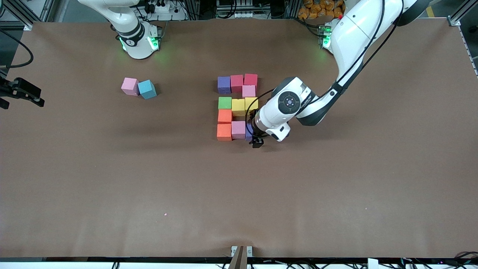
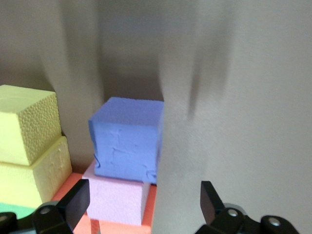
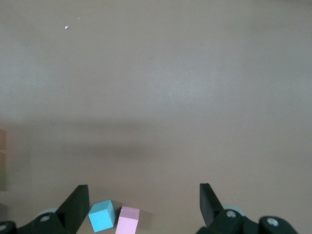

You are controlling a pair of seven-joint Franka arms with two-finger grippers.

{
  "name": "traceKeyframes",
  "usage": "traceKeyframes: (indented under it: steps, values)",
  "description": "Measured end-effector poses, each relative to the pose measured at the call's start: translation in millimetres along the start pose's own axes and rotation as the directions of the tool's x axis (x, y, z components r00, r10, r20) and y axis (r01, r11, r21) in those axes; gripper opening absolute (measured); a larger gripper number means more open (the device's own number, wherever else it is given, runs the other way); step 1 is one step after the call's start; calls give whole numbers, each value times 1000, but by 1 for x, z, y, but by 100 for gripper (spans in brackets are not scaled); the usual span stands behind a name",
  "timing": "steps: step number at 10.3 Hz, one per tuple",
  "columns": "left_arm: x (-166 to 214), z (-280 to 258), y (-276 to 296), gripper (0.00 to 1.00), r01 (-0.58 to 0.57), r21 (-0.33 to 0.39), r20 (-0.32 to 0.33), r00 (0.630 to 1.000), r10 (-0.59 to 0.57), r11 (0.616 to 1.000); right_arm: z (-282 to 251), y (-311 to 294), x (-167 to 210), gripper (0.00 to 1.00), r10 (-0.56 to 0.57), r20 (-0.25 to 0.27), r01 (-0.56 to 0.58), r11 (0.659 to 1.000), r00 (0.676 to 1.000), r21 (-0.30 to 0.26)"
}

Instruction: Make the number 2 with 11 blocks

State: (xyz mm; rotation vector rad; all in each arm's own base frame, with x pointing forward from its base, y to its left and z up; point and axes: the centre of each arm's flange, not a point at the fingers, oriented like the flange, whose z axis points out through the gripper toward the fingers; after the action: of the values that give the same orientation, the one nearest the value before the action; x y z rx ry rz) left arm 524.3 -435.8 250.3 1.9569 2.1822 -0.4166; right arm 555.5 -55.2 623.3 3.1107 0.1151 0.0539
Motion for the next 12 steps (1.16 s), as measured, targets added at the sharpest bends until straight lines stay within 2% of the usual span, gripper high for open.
traceKeyframes:
  steps: [4, 12]
  values:
    - [-2, -60, 18, 100, -44, -84, 7, 999, 45, 996, -3, 0, 2, 100, -1, -20, 1, 1000, 1000, -2]
    - [46, -200, 77, 100, -164, -180, -81, 985, 151, 970, 9, -2, 12, 100, -5, -17, 5, 1000, 1000, -2]
